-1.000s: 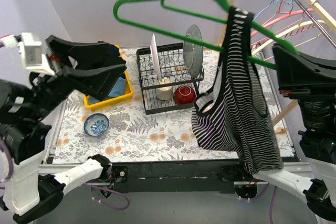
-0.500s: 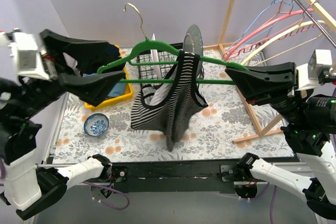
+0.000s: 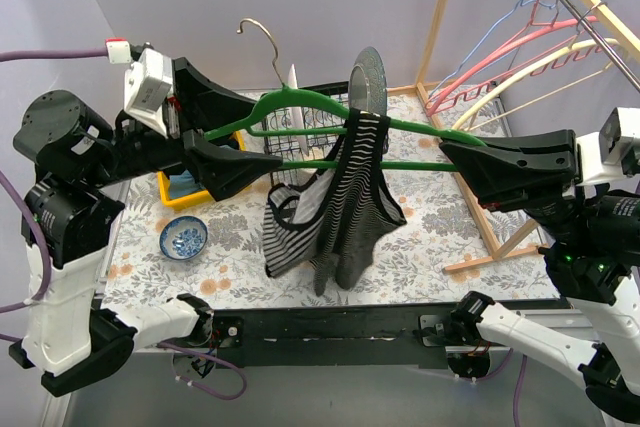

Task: Remove the tank top from the hanger

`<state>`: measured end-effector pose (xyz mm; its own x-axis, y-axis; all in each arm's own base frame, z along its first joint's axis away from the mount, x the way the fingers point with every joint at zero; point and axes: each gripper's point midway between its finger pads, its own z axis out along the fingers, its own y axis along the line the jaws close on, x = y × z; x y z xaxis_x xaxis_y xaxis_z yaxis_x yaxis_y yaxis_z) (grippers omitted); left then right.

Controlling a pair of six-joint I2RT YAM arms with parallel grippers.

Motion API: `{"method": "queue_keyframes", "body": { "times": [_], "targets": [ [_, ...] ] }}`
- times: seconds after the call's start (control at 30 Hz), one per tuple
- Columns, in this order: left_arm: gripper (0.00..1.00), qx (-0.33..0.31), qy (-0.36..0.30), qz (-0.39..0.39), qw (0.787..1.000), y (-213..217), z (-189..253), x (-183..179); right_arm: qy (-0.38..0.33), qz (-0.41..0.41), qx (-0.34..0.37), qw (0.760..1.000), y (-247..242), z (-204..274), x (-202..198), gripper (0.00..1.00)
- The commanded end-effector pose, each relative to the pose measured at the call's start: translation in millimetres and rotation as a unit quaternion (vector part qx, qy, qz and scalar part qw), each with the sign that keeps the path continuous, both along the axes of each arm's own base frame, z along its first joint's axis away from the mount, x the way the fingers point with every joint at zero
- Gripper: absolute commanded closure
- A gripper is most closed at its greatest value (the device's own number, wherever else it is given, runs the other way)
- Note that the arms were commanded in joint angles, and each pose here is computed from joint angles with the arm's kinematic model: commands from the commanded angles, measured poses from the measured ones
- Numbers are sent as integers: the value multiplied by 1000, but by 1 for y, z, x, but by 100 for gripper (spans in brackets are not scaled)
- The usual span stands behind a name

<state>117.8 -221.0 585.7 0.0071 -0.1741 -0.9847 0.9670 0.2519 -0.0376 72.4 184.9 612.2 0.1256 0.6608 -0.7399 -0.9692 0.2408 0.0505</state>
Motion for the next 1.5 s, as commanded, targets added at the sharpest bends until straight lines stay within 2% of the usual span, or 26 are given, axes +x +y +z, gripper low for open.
{"method": "queue_keyframes", "body": {
  "times": [0.0, 0.13, 0.17, 0.3, 0.37, 0.4, 0.47, 0.67, 0.83, 0.93, 0.97, 1.03, 1.07, 1.13, 1.17, 1.27, 1.37, 1.47],
  "targets": [
    [21, 2, -7, -27, 1000, 2, -2, -15, -46, 18, 66, 997, -22, 31, -25, 99],
    [37, -1, -16, -51, 999, -1, 0, -21, -44, 15, 67, 997, -24, 30, -25, 99],
    [48, -1, -19, -55, 998, -1, 1, -22, -45, 12, 65, 997, -24, 30, -24, 99],
    [76, -1, -14, -84, 996, -6, 0, -28, -41, -1, 66, 997, -28, 27, -22, 99],
    [84, 2, -15, -100, 995, -7, -3, -32, -40, -2, 67, 997, -29, 26, -22, 99],
    [93, 3, -12, -103, 995, -8, -4, -32, -39, -2, 67, 997, -28, 25, -21, 99],
    [100, 4, -9, -107, 994, -9, -8, -32, -40, -4, 69, 997, -30, 26, -22, 99],
    [100, 7, 3, -106, 994, -12, -20, -28, -29, -25, 53, 998, -24, 14, -10, 99],
    [100, 21, -5, -73, 997, -9, -32, -18, 26, -110, 33, 993, -34, -6, 22, 99],
    [100, 30, -11, -49, 998, -4, -33, -14, 38, -133, 29, 990, -47, -8, 22, 78],
    [100, 33, -9, -40, 999, -4, -34, -11, 56, -151, 14, 987, -50, -18, 28, 61],
    [100, 44, -5, -11, 999, -1, -39, -1, 75, -170, 12, 982, -62, -18, 29, 48],
    [100, 47, -4, -4, 999, 0, -40, 1, 95, -177, -13, 979, -61, -29, 33, 40],
    [100, 53, 2, 11, 999, 2, -45, 6, 111, -186, -29, 976, -64, -34, 35, 32],
    [100, 52, 1, 12, 999, 2, -44, 6, 111, -186, -27, 976, -69, -27, 30, 24],
    [100, 53, 2, 19, 998, 3, -45, 9, 129, -191, -56, 972, -71, -27, 30, 20],
    [100, 56, 2, 24, 998, 2, -47, 12, 136, -185, -83, 970, -65, -28, 30, 20],
    [100, 60, 4, 20, 998, 1, -50, 13, 112, -156, -105, 976, -54, -15, 21, 20]
  ]
}}
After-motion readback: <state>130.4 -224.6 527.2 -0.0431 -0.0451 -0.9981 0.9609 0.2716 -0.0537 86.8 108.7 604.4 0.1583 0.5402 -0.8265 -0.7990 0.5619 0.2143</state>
